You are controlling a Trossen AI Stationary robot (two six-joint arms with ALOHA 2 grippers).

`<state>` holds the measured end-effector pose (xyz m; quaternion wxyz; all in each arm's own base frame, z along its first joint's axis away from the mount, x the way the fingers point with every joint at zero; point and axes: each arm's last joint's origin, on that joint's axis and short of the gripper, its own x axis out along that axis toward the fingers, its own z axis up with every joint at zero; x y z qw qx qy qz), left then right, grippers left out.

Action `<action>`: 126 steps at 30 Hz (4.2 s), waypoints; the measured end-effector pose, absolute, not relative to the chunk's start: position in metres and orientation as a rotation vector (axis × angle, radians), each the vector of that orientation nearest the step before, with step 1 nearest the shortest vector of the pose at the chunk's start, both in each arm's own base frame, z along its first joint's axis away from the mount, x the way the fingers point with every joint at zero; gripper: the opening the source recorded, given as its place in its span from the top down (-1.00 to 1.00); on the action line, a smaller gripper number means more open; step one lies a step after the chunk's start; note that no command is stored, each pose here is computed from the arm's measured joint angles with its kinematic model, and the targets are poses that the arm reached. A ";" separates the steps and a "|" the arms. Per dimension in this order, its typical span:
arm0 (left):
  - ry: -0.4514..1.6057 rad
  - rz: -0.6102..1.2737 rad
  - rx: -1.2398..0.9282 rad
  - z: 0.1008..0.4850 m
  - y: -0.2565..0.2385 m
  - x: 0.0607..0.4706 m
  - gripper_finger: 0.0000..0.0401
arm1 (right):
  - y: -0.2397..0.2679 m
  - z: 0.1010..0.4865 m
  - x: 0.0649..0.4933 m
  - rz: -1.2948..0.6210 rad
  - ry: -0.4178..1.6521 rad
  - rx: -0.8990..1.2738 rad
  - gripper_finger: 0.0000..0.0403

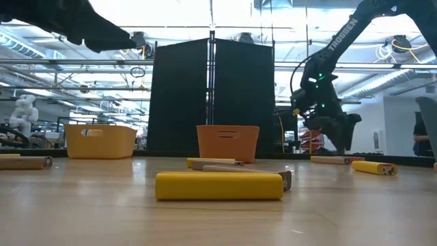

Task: Sort blocks
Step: Put the orange block into the orange bin, then put the yellow block into the yellow bin

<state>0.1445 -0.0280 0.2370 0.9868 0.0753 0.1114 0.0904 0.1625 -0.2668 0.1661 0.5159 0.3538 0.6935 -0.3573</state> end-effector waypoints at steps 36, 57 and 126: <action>0.232 0.190 0.150 0.236 -0.028 0.144 -0.22 | -0.256 0.141 0.156 -0.845 1.660 0.873 0.18; 0.253 0.238 0.214 0.235 -0.026 0.144 -0.22 | -0.252 0.148 0.155 -0.803 1.670 0.837 0.57; 0.321 0.238 0.177 0.227 -0.026 0.141 -0.22 | -0.115 0.304 0.342 -0.246 1.169 0.490 0.29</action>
